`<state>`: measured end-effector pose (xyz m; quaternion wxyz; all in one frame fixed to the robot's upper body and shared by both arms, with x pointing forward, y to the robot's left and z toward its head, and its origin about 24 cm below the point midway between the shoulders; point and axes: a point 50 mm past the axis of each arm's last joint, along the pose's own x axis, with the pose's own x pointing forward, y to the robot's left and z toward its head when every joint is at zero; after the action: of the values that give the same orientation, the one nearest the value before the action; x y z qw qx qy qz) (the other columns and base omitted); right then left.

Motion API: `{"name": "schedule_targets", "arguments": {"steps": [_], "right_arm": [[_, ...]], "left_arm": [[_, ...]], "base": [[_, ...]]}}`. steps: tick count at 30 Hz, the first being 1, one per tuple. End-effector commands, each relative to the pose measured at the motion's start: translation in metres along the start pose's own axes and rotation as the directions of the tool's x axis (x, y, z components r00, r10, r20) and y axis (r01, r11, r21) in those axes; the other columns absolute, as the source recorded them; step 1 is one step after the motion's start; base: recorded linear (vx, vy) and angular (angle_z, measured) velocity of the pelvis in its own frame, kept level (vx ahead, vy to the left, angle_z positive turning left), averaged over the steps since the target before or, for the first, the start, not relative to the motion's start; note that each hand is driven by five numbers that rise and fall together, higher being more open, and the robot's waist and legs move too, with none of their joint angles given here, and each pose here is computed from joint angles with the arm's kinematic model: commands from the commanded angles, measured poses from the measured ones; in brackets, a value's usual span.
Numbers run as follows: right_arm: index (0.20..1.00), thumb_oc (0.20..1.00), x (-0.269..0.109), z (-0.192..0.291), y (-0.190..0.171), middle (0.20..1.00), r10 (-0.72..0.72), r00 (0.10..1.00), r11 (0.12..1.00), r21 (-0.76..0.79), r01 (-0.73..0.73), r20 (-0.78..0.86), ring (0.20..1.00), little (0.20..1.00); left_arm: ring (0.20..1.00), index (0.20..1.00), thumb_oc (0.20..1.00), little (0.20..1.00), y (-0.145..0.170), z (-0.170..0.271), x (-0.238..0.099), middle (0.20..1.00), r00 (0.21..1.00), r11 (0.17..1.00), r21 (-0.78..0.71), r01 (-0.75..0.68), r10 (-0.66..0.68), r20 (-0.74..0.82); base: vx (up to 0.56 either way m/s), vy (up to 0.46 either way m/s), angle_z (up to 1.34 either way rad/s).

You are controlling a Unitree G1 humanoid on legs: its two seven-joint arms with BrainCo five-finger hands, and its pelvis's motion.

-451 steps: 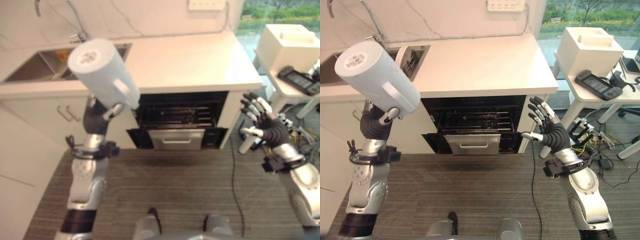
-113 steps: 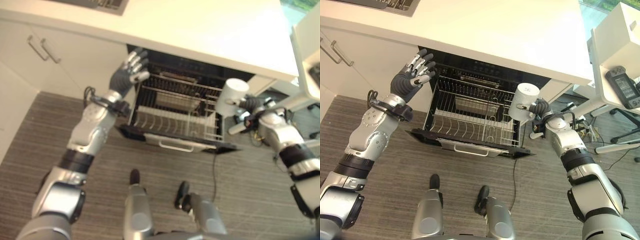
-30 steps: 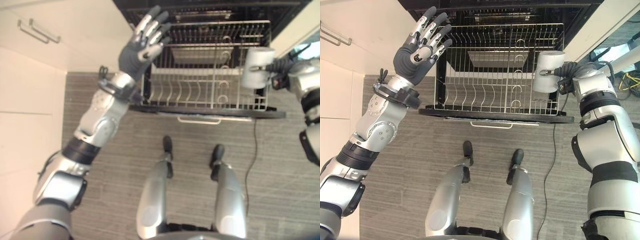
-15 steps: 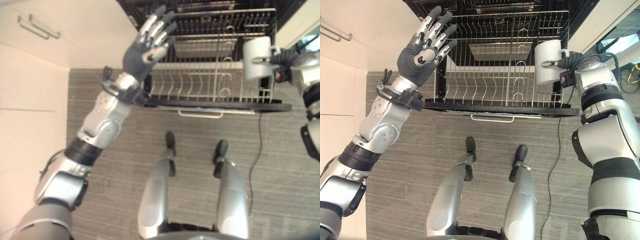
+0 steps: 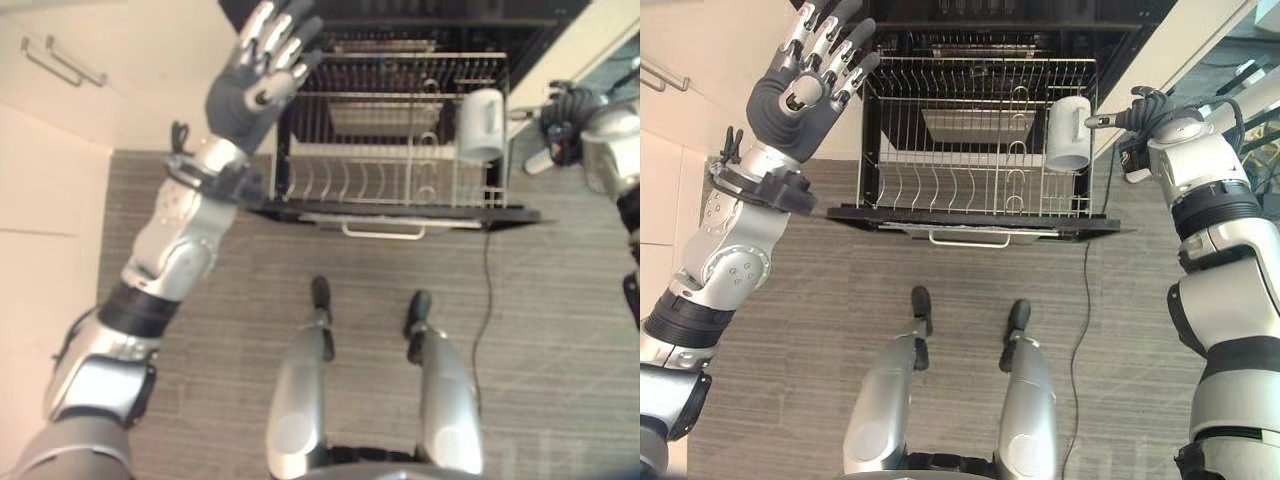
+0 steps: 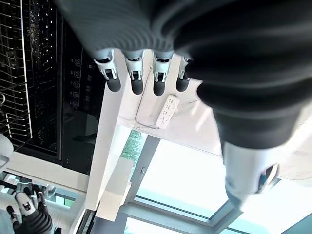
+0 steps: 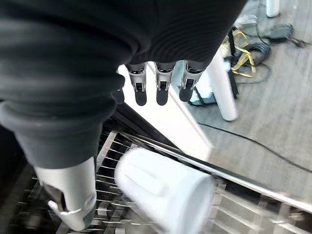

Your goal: Place the dishes in the dishwasher.

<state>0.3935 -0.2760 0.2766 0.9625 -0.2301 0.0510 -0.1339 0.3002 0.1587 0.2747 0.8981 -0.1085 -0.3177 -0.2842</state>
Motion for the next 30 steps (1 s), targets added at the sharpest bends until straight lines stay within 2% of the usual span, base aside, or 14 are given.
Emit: {"name": "schedule_targets", "arguments": {"steps": [1, 6, 9, 11, 12, 13, 16, 19, 30], "right_arm": [[1.0, 1.0, -0.003, -0.001, -0.009, 1.0, -0.066, 0.997, 0.998, 0.006, 0.066, 0.034, 1.0, 1.0], [1.0, 1.0, -0.013, -0.015, 0.007, 1.0, -0.068, 0.989, 0.991, 0.12, 0.053, 0.128, 1.0, 1.0], [1.0, 1.0, -0.035, -0.034, 0.029, 1.0, -0.065, 0.971, 0.974, 0.228, 0.011, 0.231, 1.0, 1.0], [1.0, 1.0, -0.058, -0.052, 0.056, 1.0, -0.038, 0.949, 0.951, 0.303, -0.062, 0.313, 1.0, 1.0], [1.0, 1.0, -0.082, -0.064, 0.076, 1.0, 0.013, 0.923, 0.934, 0.325, -0.148, 0.385, 1.0, 1.0], [1.0, 1.0, -0.088, -0.068, 0.079, 1.0, 0.024, 0.919, 0.929, 0.33, -0.165, 0.394, 1.0, 1.0], [1.0, 1.0, -0.111, -0.09, 0.078, 1.0, 0.047, 0.906, 0.924, 0.326, -0.199, 0.42, 1.0, 1.0], [1.0, 1.0, -0.124, -0.1, 0.076, 1.0, 0.06, 0.898, 0.915, 0.335, -0.224, 0.435, 1.0, 1.0], [1.0, 1.0, -0.144, -0.123, 0.067, 1.0, 0.046, 0.901, 0.893, 0.387, -0.23, 0.431, 1.0, 1.0]], "left_arm": [[1.0, 1.0, 1.0, 1.0, -0.006, 0.022, 0.0, 1.0, 0.994, 0.999, 0.036, 0.025, -0.029, 0.109], [1.0, 1.0, 1.0, 1.0, -0.002, 0.019, -0.013, 1.0, 0.992, 0.999, 0.046, -0.017, 0.011, 0.129], [1.0, 1.0, 1.0, 1.0, 0.002, 0.014, -0.03, 1.0, 0.985, 0.997, 0.03, -0.075, 0.069, 0.158], [1.0, 1.0, 1.0, 1.0, 0.003, 0.01, -0.043, 1.0, 0.976, 0.992, 0.031, -0.123, 0.115, 0.187], [1.0, 1.0, 1.0, 1.0, 0.002, 0.003, -0.058, 1.0, 0.965, 0.984, 0.036, -0.173, 0.162, 0.205], [1.0, 1.0, 1.0, 1.0, 0.002, 0.001, -0.063, 1.0, 0.962, 0.98, 0.036, -0.194, 0.183, 0.204], [1.0, 1.0, 1.0, 1.0, 0.004, -0.012, -0.087, 1.0, 0.945, 0.957, 0.028, -0.29, 0.282, 0.168], [1.0, 1.0, 1.0, 1.0, 0.003, -0.022, -0.104, 1.0, 0.944, 0.948, 0.033, -0.318, 0.312, 0.109], [1.0, 1.0, 1.0, 1.0, 0.007, -0.033, -0.131, 1.0, 0.959, 0.963, 0.059, -0.264, 0.269, -0.088]], "base": [[0.0, 0.0, 0.0], [0.0, 0.035, -0.03], [-0.03, 0.09, -0.07], [-0.04, 0.174, -0.14], [-0.02, 0.205, -0.06], [-0.01, 0.161, -0.06], [0.04, 0.13, -0.06], [0.08, 0.165, 0.07], [0.05, 0.186, 0.11]]}}
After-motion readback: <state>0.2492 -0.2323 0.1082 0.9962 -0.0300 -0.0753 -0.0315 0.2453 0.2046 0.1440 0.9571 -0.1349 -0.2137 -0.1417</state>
